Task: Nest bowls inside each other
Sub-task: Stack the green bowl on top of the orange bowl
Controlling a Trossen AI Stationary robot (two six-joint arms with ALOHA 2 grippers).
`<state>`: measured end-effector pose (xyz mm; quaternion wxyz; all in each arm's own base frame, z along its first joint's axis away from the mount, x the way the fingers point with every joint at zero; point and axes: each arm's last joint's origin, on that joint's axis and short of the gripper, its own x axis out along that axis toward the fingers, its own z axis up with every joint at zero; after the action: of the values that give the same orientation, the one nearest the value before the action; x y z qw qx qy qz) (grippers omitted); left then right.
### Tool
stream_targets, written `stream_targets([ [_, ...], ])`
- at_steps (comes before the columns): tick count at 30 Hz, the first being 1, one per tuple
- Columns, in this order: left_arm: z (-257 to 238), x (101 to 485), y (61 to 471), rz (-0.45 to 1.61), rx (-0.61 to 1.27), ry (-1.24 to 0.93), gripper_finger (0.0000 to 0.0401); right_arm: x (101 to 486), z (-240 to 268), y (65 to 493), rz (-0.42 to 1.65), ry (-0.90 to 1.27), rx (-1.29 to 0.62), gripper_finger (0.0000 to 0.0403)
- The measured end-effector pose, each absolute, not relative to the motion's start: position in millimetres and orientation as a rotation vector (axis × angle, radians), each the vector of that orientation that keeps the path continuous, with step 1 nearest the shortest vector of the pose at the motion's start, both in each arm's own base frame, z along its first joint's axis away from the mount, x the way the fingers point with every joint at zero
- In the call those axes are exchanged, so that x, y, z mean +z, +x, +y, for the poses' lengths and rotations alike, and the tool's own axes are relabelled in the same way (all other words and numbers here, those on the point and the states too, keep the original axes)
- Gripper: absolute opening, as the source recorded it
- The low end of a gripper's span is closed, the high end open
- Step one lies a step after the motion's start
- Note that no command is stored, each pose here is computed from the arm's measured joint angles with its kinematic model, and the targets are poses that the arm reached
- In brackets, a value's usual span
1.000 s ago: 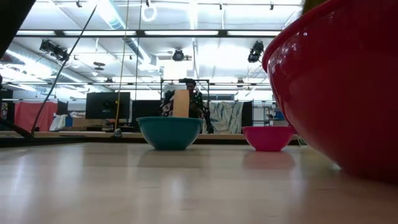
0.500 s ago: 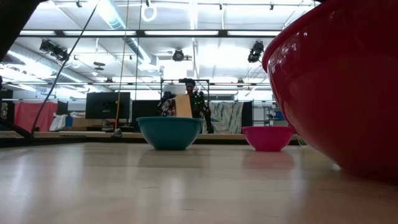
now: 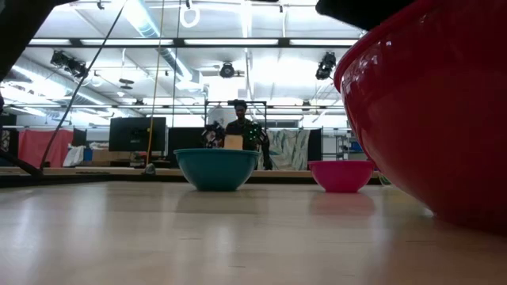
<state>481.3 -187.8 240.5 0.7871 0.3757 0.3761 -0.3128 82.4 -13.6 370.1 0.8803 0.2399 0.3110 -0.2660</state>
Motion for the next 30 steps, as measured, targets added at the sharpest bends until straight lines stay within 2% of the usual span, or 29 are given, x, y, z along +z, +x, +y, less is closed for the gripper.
stream_targets([
  [7, -186.4, 240.6, 482.1, 0.809, -0.672, 0.803, 0.0019, 372.3, -13.7, 84.5, 0.618, 0.504, -0.546, 0.0165],
  [18, -185.5, 241.1, 483.1, 0.803, -0.664, 0.804, 0.013, 372.2, -13.7, 84.4, 0.62, 0.502, -0.543, 0.0165],
  [30, -184.8, 254.4, 481.8, 0.79, -0.604, 0.716, 0.0166, 372.1, -13.3, 84.5, 0.626, 0.5, -0.53, 0.0165],
])
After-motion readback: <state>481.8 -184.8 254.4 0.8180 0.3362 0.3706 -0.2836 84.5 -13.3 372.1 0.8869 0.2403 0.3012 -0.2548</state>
